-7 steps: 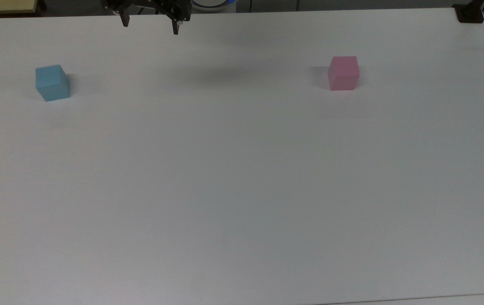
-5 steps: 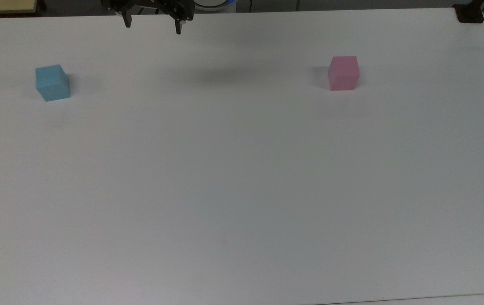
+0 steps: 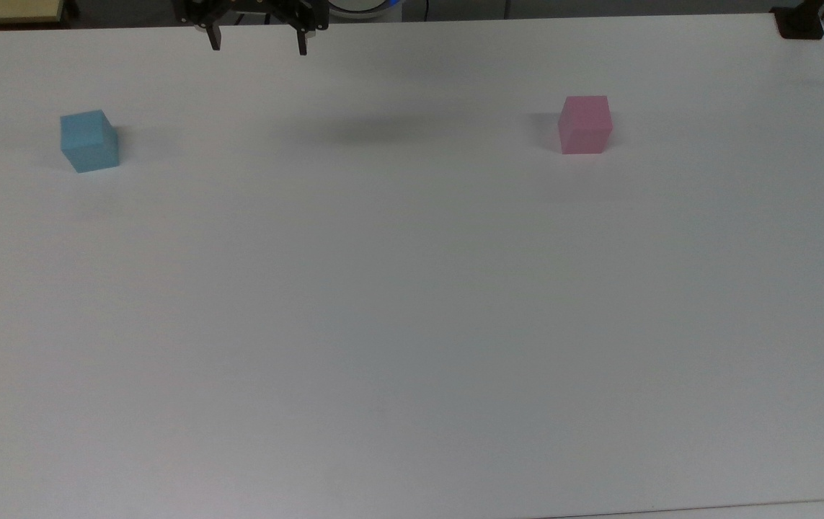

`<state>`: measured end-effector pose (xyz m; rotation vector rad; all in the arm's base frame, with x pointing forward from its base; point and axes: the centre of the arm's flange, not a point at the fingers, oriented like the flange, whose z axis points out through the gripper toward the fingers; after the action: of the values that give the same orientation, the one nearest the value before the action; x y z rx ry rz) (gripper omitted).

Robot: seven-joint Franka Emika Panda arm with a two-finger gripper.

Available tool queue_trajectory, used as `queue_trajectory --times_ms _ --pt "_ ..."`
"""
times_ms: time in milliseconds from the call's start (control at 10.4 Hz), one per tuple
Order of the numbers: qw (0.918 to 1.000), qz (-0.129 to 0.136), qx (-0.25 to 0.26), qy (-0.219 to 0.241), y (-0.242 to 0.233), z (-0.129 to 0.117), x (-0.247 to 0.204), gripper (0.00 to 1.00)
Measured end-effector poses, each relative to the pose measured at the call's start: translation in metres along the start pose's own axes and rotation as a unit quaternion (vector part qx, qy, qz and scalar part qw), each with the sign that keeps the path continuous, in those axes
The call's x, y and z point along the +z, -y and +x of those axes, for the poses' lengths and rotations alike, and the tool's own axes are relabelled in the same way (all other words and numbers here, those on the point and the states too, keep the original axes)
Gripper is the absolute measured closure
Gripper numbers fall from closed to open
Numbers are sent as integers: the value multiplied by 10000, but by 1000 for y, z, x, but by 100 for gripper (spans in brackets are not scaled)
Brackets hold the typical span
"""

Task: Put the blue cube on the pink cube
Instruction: 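Move the open gripper over the light-blue cube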

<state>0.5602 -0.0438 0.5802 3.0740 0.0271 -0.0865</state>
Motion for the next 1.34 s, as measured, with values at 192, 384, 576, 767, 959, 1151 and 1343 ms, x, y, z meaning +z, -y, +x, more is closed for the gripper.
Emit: queue_trajectory --times_ms 192,384,576,767,959,1151,1343 --pt "10000 1 -48 4 -2 0 0 0" --pt "9998 5 -215 11 -14 -1 1 0" --pt "9997 7 -253 17 -21 -2 2 0" --pt "9992 18 -381 80 -52 -7 8 0" --pt "9992 19 -391 59 -113 -19 18 0" --pt "9992 -94 -344 -181 -183 -36 34 0" --pt "9983 -272 -382 -359 -238 -52 66 0"
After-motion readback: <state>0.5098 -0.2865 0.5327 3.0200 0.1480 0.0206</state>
